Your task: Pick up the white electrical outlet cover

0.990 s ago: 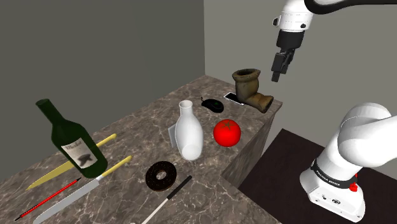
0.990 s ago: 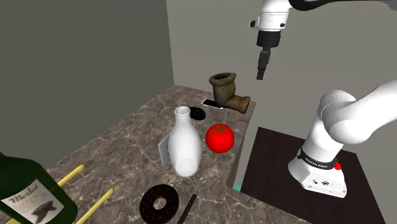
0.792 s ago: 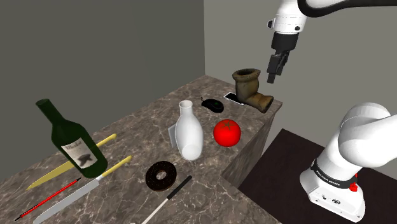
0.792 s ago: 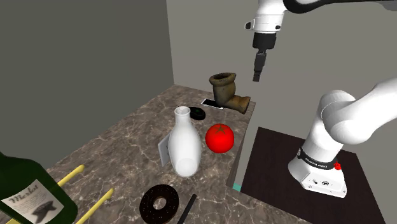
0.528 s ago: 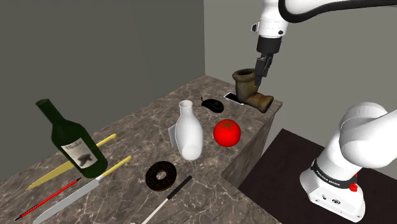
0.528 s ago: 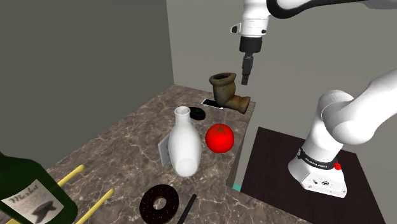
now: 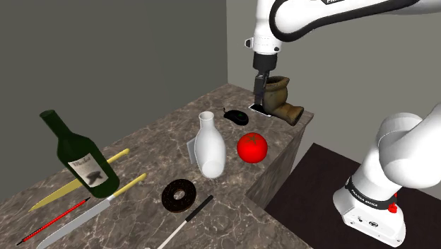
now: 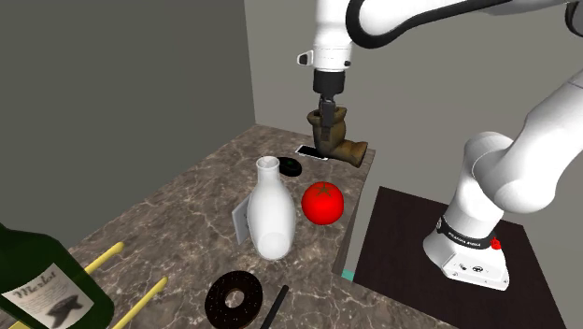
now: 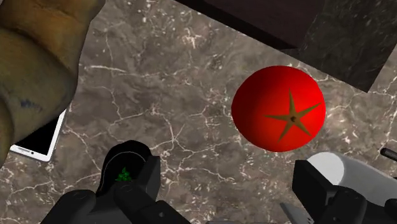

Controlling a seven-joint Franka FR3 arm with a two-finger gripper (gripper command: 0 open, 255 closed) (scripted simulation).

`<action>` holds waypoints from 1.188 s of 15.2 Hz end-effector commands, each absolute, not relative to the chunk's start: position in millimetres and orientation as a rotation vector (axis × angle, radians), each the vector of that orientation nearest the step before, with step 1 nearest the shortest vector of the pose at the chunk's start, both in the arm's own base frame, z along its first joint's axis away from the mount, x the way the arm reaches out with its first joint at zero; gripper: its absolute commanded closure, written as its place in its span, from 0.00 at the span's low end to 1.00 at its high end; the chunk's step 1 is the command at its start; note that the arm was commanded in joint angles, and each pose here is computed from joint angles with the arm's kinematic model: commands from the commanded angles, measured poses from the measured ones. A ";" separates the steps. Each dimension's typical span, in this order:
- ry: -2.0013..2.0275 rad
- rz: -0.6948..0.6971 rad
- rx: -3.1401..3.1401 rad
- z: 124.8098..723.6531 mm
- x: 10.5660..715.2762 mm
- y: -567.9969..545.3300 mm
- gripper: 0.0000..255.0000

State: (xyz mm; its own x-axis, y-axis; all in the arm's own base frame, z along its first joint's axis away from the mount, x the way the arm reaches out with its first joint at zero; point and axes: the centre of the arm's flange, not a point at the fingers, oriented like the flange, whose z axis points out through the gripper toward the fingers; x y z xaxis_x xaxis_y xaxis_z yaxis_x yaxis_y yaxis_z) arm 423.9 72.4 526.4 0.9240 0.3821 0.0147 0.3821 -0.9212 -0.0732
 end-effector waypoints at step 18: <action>-1.308 -0.050 -2.736 466.1 526.0 283.1 0.00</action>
